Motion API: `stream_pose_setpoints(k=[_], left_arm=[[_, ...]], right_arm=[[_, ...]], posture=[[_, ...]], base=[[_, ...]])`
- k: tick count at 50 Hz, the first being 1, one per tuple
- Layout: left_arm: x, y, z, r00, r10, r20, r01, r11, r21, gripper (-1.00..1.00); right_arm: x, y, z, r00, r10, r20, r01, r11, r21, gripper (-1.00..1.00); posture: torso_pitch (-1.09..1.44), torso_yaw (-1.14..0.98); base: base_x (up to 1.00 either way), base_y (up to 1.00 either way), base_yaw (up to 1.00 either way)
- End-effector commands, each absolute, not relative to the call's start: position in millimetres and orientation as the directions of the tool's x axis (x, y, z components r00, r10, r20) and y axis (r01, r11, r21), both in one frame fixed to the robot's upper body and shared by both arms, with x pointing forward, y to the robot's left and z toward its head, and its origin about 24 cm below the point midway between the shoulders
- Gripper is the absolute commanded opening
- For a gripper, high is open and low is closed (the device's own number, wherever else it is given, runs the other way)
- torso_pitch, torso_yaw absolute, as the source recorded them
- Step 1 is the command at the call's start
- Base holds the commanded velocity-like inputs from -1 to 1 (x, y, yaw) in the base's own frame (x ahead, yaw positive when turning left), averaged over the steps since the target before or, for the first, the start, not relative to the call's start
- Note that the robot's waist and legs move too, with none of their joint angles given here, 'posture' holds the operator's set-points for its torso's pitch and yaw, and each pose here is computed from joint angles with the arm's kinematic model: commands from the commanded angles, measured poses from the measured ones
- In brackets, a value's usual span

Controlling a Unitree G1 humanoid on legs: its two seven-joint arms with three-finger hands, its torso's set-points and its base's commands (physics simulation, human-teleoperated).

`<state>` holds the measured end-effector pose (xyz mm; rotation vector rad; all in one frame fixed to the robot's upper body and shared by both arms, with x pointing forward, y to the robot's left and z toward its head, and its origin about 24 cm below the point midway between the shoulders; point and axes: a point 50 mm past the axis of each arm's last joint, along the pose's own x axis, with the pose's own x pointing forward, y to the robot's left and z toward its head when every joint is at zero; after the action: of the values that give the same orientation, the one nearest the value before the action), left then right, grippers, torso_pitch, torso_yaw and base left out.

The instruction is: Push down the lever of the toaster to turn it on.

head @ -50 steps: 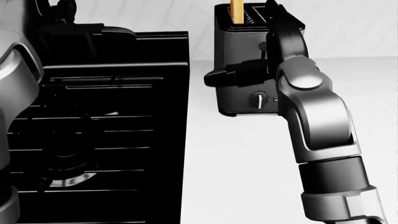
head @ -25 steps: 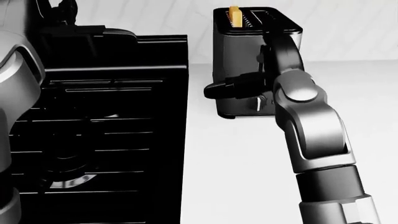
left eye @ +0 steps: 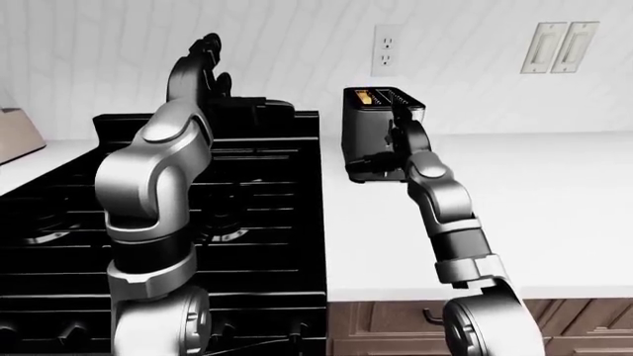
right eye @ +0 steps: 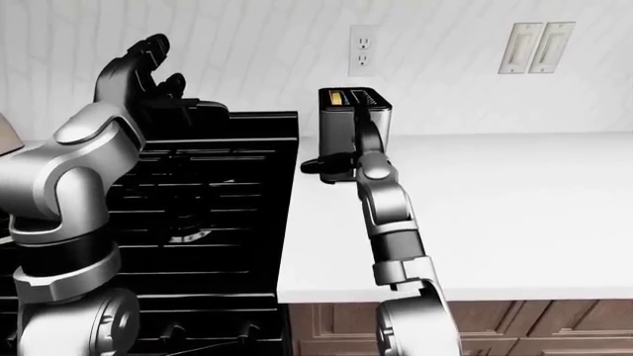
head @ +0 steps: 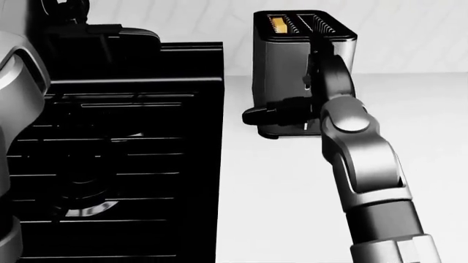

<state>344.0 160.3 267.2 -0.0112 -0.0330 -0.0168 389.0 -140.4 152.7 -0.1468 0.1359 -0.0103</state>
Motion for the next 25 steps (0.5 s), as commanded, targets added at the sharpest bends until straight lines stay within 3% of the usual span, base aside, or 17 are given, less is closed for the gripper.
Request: stream_pose_setpoints(k=[1, 25], left_arm=[[339.8, 160.2, 286.0, 0.993, -0.016, 0.120, 0.017, 1.000, -0.012, 1.00], [339.3, 158.9, 286.3, 0.993, -0.018, 0.120, 0.020, 1.000, -0.013, 1.00]], right_arm=[[390.1, -139.8, 150.2, 0.987, -0.014, -0.162, -0.010, 0.990, -0.142, 1.00], [391.4, -147.2, 124.4, 0.977, -0.038, -0.210, 0.008, 0.990, -0.143, 1.00]], posture=[[-0.37, 0.00], [-0.37, 0.00]], base=[[0.00, 0.00, 0.00], [0.00, 0.00, 0.00]])
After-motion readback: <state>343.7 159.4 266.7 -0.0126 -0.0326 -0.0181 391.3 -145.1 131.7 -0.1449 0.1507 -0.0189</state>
